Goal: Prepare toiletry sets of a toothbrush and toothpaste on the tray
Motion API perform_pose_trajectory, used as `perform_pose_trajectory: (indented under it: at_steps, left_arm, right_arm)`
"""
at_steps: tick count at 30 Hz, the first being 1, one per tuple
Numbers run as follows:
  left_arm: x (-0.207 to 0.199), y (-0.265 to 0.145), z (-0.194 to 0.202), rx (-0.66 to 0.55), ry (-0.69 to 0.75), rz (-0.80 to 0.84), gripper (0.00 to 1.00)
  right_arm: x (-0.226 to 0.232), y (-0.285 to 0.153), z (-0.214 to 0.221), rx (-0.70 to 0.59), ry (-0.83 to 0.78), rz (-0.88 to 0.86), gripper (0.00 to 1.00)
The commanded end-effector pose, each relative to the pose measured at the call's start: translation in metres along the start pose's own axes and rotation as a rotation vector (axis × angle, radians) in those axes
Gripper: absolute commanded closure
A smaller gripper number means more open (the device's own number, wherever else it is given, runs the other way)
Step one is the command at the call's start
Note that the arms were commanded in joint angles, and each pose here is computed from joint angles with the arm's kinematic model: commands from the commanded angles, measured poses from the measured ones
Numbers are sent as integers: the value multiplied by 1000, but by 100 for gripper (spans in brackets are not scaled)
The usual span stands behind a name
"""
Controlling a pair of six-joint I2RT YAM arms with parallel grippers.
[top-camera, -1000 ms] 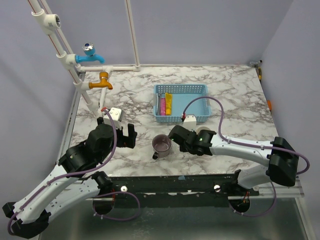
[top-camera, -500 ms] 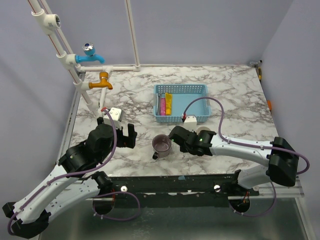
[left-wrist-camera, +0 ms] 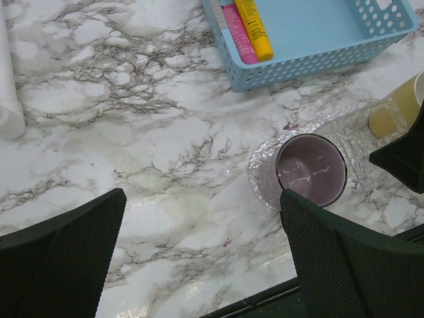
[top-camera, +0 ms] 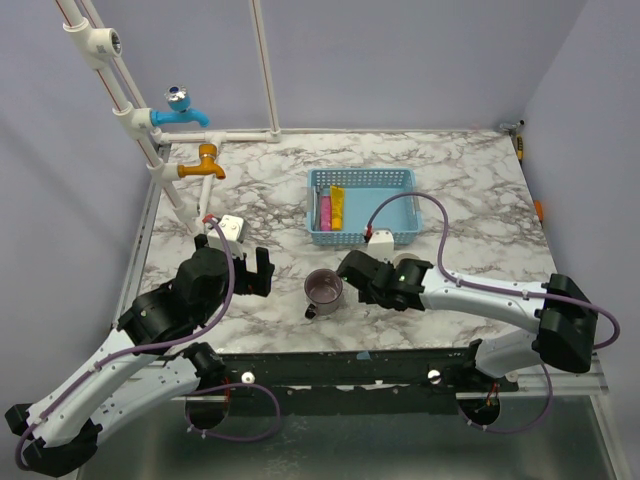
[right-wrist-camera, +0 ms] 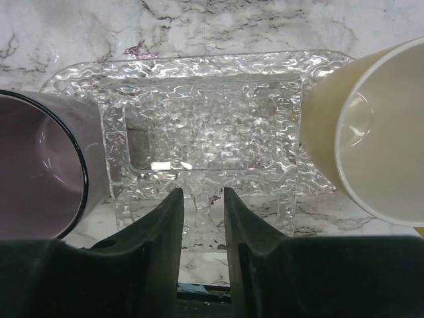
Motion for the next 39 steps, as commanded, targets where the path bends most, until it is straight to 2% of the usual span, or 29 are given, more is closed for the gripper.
perform_pose_trajectory:
  at_steps: [1,9,21,24,30,33,39]
  left_arm:
    - [6,2,3,5,-1,-34,1]
    - [7,1,3,3,-2,-34,1]
    - [7,2,3,4,-2,-37,1]
    - [7,1,3,1,-5,-38,1]
    - [9,0,1,-6,-9,-45,1]
    - [9,-1,1,-7,-10,-44,1]
    - [9,-2,0,-13,-12,-40,1]
  right_arm:
    - [0,-15,-22,-56,20,6,66]
    - [-1,-35,-46,-105,5,-5,64]
    - [8,-56,-129,-221,-56,-14,59]
    - [10,-48,-151,-225,-52,-32,52]
    - [9,-18,-187,-216,-17,-63,45]
    - [12,0,-197,-199,-13,-66,36]
    - [16,41,-208,-154,22,-72,34]
Point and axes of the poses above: each gripper's point midway between its finger pads, its own y axis out along the fingers, its own x axis along the line the jaws close on, z = x × y, the point moved 1 cm from there along -y, back along the fingers, and after that the axes turned 6 degrees about -y, right-handed, at the moved point
